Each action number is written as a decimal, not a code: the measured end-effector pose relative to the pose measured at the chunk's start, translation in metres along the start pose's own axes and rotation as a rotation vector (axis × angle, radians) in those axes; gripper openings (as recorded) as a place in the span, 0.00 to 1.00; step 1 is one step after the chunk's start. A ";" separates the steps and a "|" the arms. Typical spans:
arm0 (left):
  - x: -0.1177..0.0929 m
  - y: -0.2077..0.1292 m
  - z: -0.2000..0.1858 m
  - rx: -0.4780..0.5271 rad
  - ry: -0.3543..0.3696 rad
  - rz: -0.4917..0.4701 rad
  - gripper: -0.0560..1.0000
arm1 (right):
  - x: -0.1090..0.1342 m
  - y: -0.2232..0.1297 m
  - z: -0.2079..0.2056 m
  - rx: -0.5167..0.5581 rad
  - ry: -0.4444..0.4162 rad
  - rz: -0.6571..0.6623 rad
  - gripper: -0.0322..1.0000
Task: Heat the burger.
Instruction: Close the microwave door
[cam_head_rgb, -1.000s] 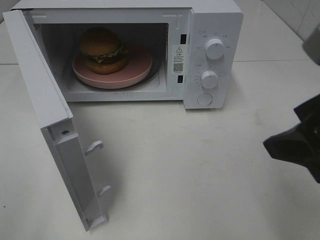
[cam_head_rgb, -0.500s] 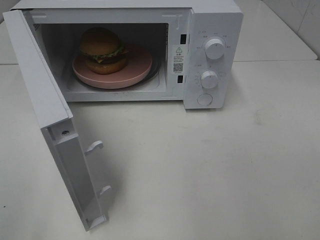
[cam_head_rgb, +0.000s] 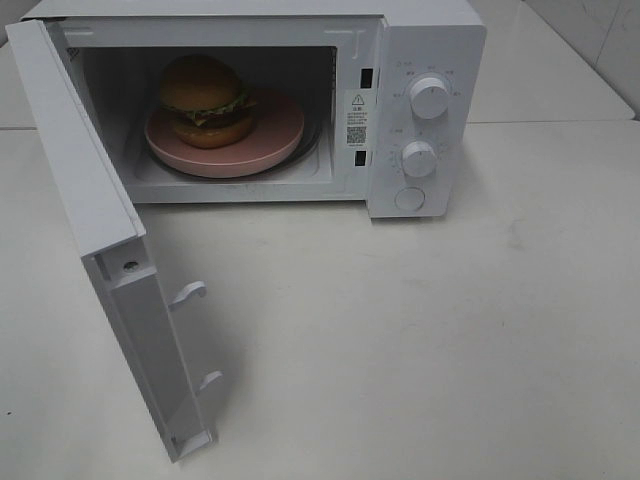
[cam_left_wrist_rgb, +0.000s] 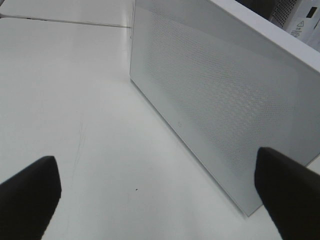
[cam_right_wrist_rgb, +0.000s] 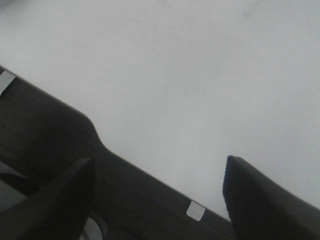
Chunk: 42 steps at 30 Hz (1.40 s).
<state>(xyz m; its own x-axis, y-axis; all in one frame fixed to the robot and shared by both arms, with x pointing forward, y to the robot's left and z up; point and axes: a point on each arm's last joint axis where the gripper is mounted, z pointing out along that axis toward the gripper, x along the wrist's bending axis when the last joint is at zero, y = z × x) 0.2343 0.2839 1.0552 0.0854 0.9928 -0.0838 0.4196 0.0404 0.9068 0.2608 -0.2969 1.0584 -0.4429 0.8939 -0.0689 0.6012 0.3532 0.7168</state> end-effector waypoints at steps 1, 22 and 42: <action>0.000 0.000 0.000 0.000 0.000 0.000 0.97 | 0.000 0.000 0.000 0.000 0.000 0.000 0.72; 0.000 0.000 0.000 0.000 0.000 0.000 0.97 | 0.001 -0.022 -0.019 -0.310 -0.260 0.285 0.72; 0.000 0.000 0.000 0.000 0.000 0.000 0.97 | 0.001 -0.022 -0.020 -0.316 -0.264 0.288 0.72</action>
<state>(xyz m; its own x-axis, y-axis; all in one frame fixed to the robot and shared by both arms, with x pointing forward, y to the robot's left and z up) 0.2343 0.2839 1.0552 0.0854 0.9928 -0.0838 0.4196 0.0404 0.9068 0.2342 -0.3091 1.0563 -0.0804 0.9966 0.0187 0.4252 0.0173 0.9049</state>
